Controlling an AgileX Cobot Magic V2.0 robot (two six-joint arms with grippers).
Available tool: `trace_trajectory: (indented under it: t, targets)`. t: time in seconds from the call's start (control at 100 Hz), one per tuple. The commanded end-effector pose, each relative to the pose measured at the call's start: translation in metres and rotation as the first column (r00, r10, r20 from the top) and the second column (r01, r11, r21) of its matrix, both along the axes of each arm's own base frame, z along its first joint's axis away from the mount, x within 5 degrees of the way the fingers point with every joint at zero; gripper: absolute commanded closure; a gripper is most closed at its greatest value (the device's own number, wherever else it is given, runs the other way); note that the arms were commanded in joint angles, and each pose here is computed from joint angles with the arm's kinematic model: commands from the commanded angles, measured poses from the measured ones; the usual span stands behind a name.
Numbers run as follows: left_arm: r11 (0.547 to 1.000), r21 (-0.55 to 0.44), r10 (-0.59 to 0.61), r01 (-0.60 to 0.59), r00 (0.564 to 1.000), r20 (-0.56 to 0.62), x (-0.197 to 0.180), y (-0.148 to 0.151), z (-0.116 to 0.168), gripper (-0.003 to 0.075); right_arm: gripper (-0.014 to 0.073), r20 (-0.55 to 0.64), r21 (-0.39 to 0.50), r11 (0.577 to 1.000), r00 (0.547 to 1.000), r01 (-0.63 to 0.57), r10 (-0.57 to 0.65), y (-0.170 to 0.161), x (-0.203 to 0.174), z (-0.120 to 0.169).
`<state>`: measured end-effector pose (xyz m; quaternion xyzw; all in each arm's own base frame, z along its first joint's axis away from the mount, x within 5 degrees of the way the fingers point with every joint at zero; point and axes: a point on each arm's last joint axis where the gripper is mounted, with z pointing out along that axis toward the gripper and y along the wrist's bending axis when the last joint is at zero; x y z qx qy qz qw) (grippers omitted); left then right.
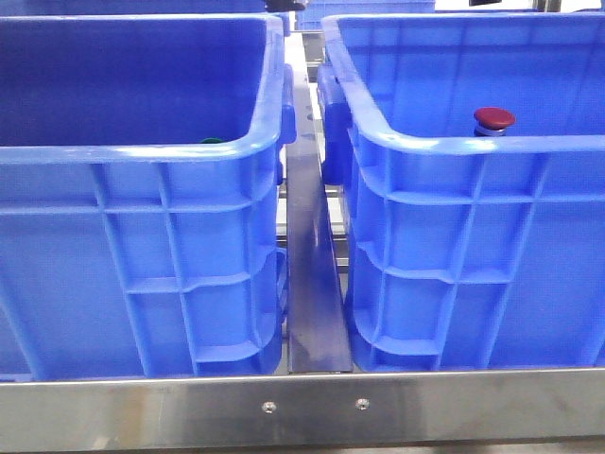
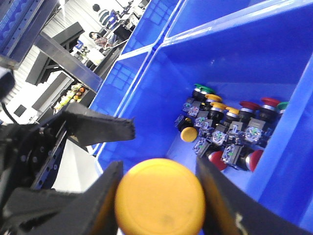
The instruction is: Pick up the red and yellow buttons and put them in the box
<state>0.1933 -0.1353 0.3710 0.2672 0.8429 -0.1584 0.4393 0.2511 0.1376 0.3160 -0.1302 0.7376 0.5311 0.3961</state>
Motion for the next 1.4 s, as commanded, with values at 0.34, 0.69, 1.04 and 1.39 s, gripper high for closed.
trace_trajectory:
  t: [0.34, 0.69, 1.04, 1.39]
  targets:
    - [0.881, -0.158, 0.469, -0.447, 0.869, 0.159, -0.052, 0.112, 0.008, 0.0102, 0.0474, 0.046, 0.144, 0.989, 0.999, 0.021, -0.028, -0.002, -0.002, 0.028]
    - [0.803, -0.235, 0.59, -0.547, 0.783, 0.194, -0.074, 0.13, 0.014, 0.0207, 0.0474, 0.084, 0.117, 0.992, 0.994, 0.053, -0.063, -0.005, -0.001, 0.03]
    - [0.806, -0.225, 0.588, -0.547, 0.785, 0.196, -0.074, 0.131, 0.014, 0.0739, 0.0474, 0.282, 0.044, 0.935, 0.894, 0.351, -0.349, -0.057, -0.004, 0.058]
    - [0.806, -0.223, 0.587, -0.548, 0.786, 0.194, -0.074, 0.131, 0.013, 0.0739, 0.0474, 0.504, -0.269, 0.588, 0.632, 0.762, -0.589, -0.118, 0.012, 0.047]
